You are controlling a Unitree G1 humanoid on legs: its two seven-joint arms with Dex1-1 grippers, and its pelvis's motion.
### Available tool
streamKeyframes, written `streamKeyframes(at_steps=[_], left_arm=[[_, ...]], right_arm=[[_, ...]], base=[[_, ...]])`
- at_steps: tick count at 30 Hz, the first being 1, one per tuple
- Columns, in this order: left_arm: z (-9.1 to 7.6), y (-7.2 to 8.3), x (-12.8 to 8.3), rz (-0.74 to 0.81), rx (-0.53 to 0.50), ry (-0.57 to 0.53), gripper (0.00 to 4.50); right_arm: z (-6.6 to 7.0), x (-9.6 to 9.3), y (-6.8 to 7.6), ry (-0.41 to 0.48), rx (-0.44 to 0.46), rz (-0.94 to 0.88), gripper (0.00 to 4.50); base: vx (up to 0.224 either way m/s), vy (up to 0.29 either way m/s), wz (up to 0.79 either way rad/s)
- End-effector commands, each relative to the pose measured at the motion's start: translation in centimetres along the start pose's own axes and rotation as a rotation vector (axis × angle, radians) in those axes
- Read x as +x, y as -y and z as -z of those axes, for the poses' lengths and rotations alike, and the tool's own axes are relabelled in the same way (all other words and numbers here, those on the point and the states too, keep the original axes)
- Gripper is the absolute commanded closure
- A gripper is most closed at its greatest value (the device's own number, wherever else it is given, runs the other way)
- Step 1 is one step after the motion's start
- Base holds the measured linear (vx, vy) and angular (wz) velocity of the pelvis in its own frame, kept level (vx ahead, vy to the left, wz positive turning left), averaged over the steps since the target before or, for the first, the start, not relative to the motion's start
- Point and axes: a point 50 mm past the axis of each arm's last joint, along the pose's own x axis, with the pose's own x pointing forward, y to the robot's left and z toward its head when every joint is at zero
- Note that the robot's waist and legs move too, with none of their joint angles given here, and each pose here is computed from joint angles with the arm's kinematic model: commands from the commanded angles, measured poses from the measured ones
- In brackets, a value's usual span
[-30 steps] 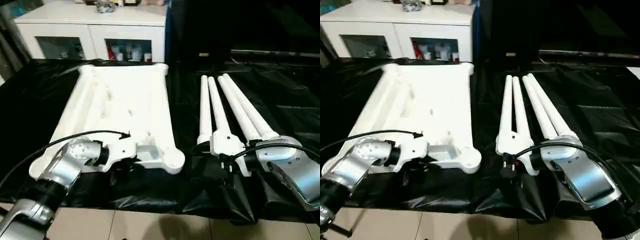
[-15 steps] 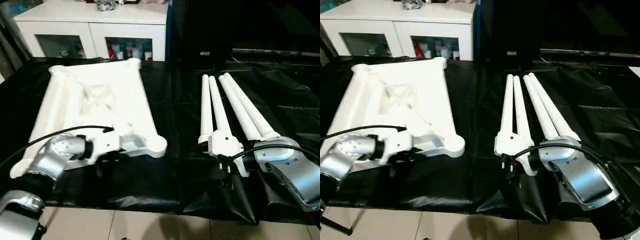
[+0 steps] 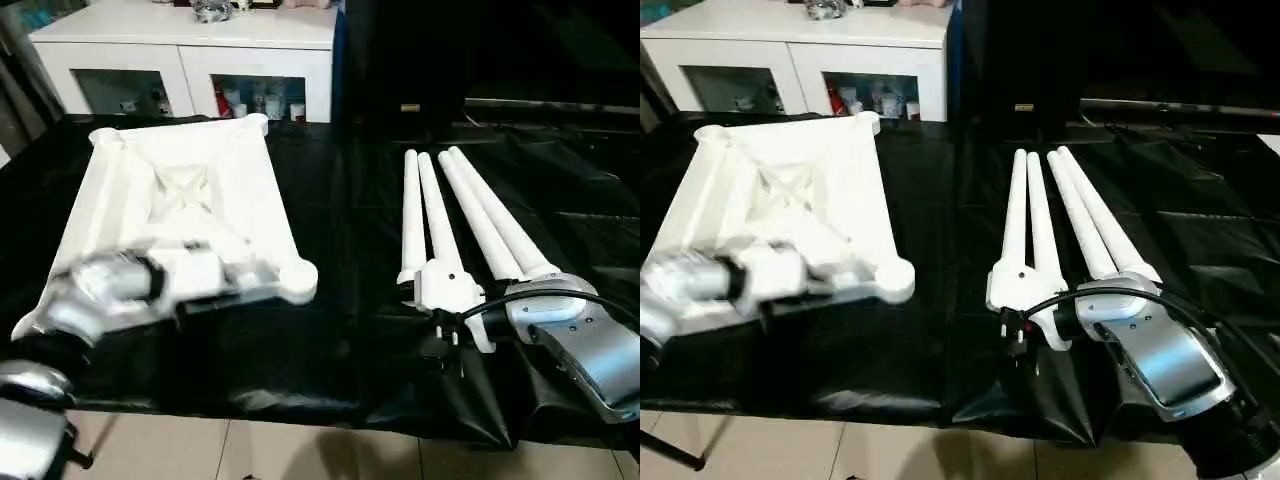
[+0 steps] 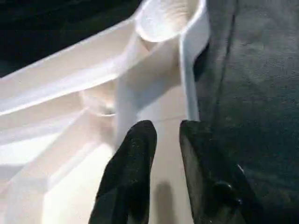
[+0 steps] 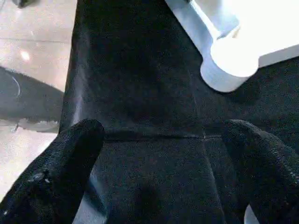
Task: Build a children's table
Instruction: Move table base, then pick table leg
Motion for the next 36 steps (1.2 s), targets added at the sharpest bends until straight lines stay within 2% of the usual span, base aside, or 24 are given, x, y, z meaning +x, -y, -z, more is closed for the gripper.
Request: streamKeyframes(at_steps=[1,3,5,6,7,8,9,10,11,13,14,15,16,17,19,21,22,24,25,26,30,31,34,36], left_arm=[[-0.4,-0.7,-1.0,-0.031,-0.017,0.035,2.99],[-0.8,-1.3,-1.7,-0.072,-0.051,0.078,2.96],[-1.7,-2.4,-2.8,-0.163,-0.137,0.145,2.55],[-2.6,-3.3,-3.2,-0.272,-0.17,0.204,2.55],[-3.0,-3.6,-3.3,-0.318,-0.182,0.228,2.56],[-3.5,-4.2,-3.3,-0.428,-0.198,0.26,2.48],[-3.5,-4.4,-3.2,-0.471,-0.205,0.266,2.29],[-3.7,-4.3,-2.8,-0.509,-0.254,0.291,2.29],[-4.2,-3.6,-1.7,-0.501,-0.328,0.348,2.1],[-4.5,-3.0,-1.2,-0.463,-0.339,0.362,2.15],[-4.9,-1.9,-0.5,-0.391,-0.329,0.362,2.13],[-5.2,-1.3,-0.2,-0.358,-0.325,0.363,1.79],[-5.2,-1.3,-0.1,-0.356,-0.325,0.364,1.67],[-6.0,-0.1,0.3,-0.298,-0.339,0.37,1.68],[-6.7,0.6,0.3,-0.263,-0.353,0.376,1.72],[-7.1,1.0,0.4,-0.234,-0.36,0.381,1.34],[-7.7,1.7,0.4,-0.182,-0.365,0.381,1.29],[-8.1,2.1,0.4,-0.146,-0.363,0.376,1.16],[-8.1,2.1,0.4,-0.144,-0.362,0.374,1.16],[-8.2,2.2,0.5,-0.135,-0.357,0.365,0.9],[-8.4,2.6,0.4,-0.103,-0.36,0.344,0.77],[-8.5,2.7,0.4,-0.095,-0.363,0.34,0.48],[-8.8,3.0,0.2,-0.08,-0.371,0.322,0.39],[-8.9,3.1,0.1,-0.072,-0.372,0.315,0.12]], right_arm=[[-0.8,-0.2,0.0,0.039,-0.019,0.017,0.0],[-1.1,-0.1,0.3,0.076,-0.017,0.054,0.0],[-1.6,0.2,1.6,0.105,-0.017,0.196,0.0],[-1.4,0.5,3.6,0.074,0.061,0.384,0.0],[-1.3,0.7,4.4,0.054,0.098,0.464,0.0],[-1.2,1.1,6.0,0.051,0.232,0.589,0.0],[-1.2,1.4,6.5,0.068,0.297,0.614,0.0],[-1.2,1.7,7.4,0.091,0.382,0.668,0.0],[-1.0,2.0,8.9,0.104,0.496,0.778,0.0],[-0.9,2.1,9.3,0.097,0.519,0.812,0.0],[-0.8,2.4,10.0,0.082,0.546,0.848,0.0],[-0.8,2.6,10.5,0.077,0.575,0.872,0.0],[-0.8,2.6,10.5,0.077,0.577,0.873,0.0],[-0.6,3.2,11.4,0.05,0.643,0.921,0.0],[-0.5,3.5,11.9,0.013,0.688,0.963,0.0],[-0.4,3.8,12.1,-0.016,0.704,0.965,0.0],[-0.2,4.1,12.4,-0.048,0.736,0.974,0.0],[-0.1,4.5,12.5,-0.087,0.744,0.973,0.0],[-0.1,4.5,12.5,-0.088,0.746,0.971,0.0],[0.0,4.8,12.5,-0.102,0.759,0.957,0.0],[0.4,5.1,12.7,-0.137,0.788,0.98,0.0],[0.4,5.0,12.9,-0.141,0.786,0.995,0.0],[0.3,5.0,13.2,-0.129,0.803,1.008,0.0],[0.3,4.9,13.3,-0.118,0.814,1.018,0.0]], base=[[0.0,0.0,0.0],[0.0,0.0,0.0],[0.0,0.0,0.0],[0.0,0.0,0.0],[0.0,0.0,0.0],[0.0,0.0,0.0],[0.0,0.0,0.0],[0.0,0.0,0.0],[0.0,0.0,0.0],[0.0,0.0,0.0],[0.0,0.0,0.0],[0.0,0.0,0.0],[0.0,0.0,0.0],[0.0,0.0,0.0],[0.0,0.0,0.0],[0.0,0.0,0.0],[0.0,0.0,0.0],[0.0,0.0,0.0],[0.0,0.0,0.0],[0.0,0.0,0.0],[0.0,0.0,0.0],[0.0,0.0,0.0],[0.0,0.0,0.0],[0.0,0.0,0.0]])
